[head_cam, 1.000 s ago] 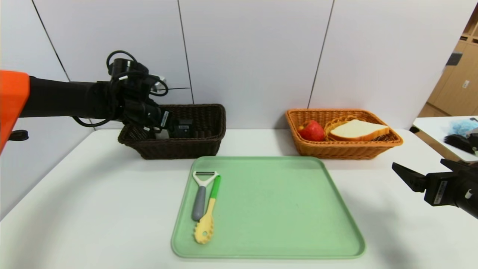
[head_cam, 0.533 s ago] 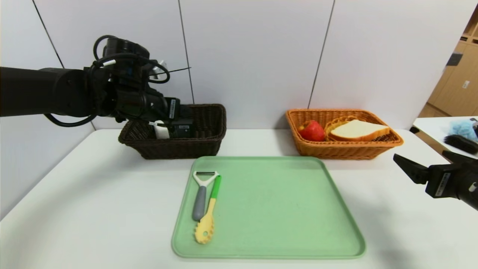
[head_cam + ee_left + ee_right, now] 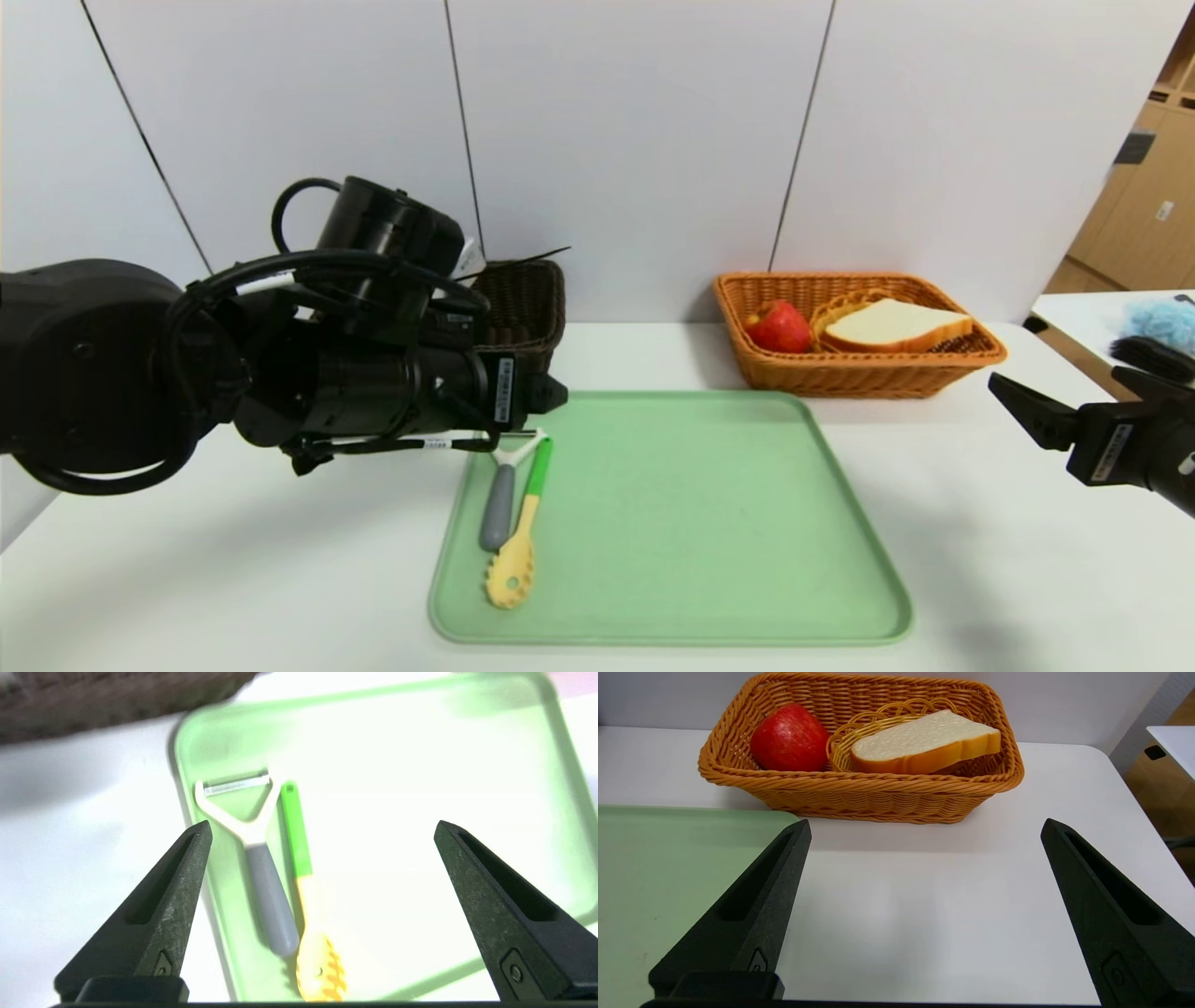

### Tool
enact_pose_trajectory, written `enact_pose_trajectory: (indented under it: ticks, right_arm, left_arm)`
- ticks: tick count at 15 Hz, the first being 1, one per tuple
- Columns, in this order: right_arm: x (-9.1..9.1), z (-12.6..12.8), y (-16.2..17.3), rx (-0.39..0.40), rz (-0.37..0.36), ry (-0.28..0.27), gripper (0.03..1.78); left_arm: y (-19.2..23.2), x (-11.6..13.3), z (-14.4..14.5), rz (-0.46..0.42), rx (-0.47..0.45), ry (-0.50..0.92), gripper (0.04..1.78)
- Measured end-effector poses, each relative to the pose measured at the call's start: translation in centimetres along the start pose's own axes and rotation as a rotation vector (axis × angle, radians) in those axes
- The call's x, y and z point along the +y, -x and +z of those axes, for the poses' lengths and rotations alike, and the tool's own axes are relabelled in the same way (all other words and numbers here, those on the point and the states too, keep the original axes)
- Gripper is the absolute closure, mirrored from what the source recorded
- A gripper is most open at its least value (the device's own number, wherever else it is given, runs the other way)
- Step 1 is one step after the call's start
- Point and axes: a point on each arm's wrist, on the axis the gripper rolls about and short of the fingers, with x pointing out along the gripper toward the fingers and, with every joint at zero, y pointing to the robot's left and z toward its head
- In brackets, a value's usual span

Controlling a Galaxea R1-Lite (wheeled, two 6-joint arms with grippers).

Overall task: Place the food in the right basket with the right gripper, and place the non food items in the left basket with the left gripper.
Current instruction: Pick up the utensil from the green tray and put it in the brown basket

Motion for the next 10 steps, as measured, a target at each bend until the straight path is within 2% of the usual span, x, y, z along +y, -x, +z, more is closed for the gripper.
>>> enact_pose_trajectory:
  ticks: [6,10]
  right_arm:
    - [0.1,-0.3,0.0,0.013,0.007,0.005,0.11]
    - [0.2,-0.5,0.1,0.019,0.010,0.007,0.11]
  left_arm:
    - [-1.2,-1.5,-1.9,-0.008,0.082,0.025,0.13]
    - [-1.9,-1.8,-2.1,0.050,0.230,-0.069,0.13]
